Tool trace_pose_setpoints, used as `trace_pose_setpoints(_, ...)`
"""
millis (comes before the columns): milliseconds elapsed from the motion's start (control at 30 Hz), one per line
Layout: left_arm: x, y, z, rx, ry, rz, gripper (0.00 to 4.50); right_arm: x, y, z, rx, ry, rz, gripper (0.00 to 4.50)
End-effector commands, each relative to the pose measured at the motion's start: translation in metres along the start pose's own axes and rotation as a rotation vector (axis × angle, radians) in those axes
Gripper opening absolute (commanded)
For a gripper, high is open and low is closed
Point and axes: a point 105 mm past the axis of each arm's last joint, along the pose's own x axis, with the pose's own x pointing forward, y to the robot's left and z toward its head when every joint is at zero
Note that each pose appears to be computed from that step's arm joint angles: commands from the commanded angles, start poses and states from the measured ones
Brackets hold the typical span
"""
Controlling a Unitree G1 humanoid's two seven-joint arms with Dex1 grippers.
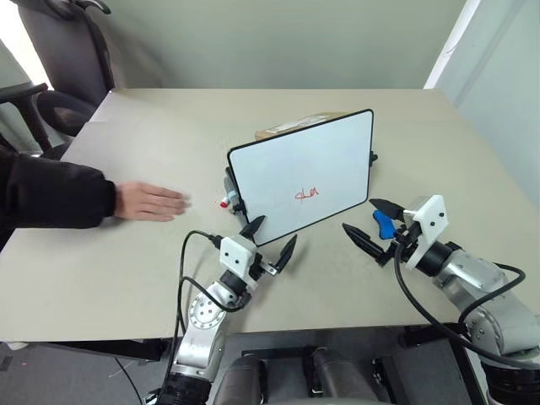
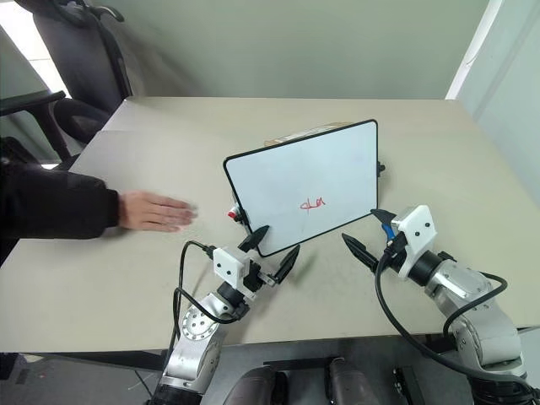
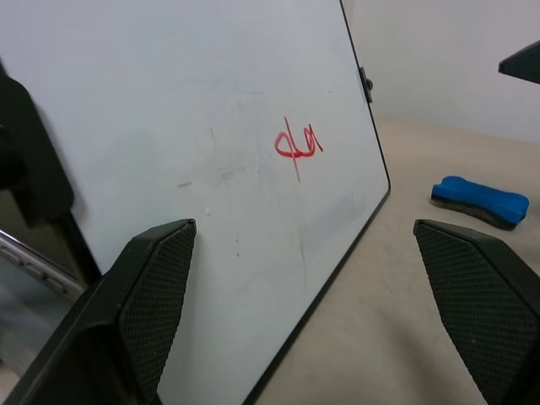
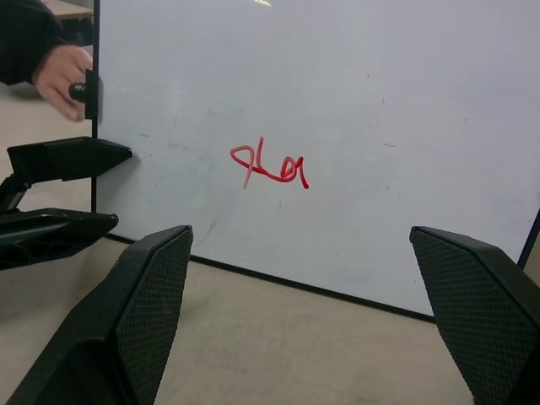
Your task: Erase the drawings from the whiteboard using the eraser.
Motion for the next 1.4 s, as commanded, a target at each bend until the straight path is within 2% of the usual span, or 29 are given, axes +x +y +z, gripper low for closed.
trace_pose_setpoints(33,-0.002,0.01,0.012,0.023,-0.033,0.039,4.5,-0.001,-0.002,0.013,-0.034,-0.043,-0.002,4.37)
trace_pose_setpoints(300,-0.002,0.003,0.009,0.018,-0.02,0.026,4.5,-0.001,-0.005,0.014,-0.032,-0.048,-0.016,4.37)
trace_pose_setpoints(467,-0.002,-0.001,0.009,0.012,-0.024,0.02,4.5,0.004,-0.023,0.008,-0.011,-0.012,-0.098,4.37)
trace_pose_setpoints(800,-0.002,-0.005,0.009,0.007,-0.036,0.041,4.5,0.008,-0.067,-0.007,0.111,0.144,-0.267,4.37)
trace_pose_setpoints(1100,-0.001,-0.008,0.01,-0.002,-0.041,0.028,4.5,0.003,-0.072,-0.019,0.159,0.214,-0.286,4.37)
trace_pose_setpoints(1300,0.001,-0.011,0.008,-0.007,-0.039,0.022,4.5,-0.004,-0.083,-0.044,0.187,0.37,-0.366,4.37)
trace_pose_setpoints(1400,0.001,-0.012,0.008,-0.009,-0.039,0.018,4.5,-0.004,-0.087,-0.052,0.211,0.4,-0.39,4.37)
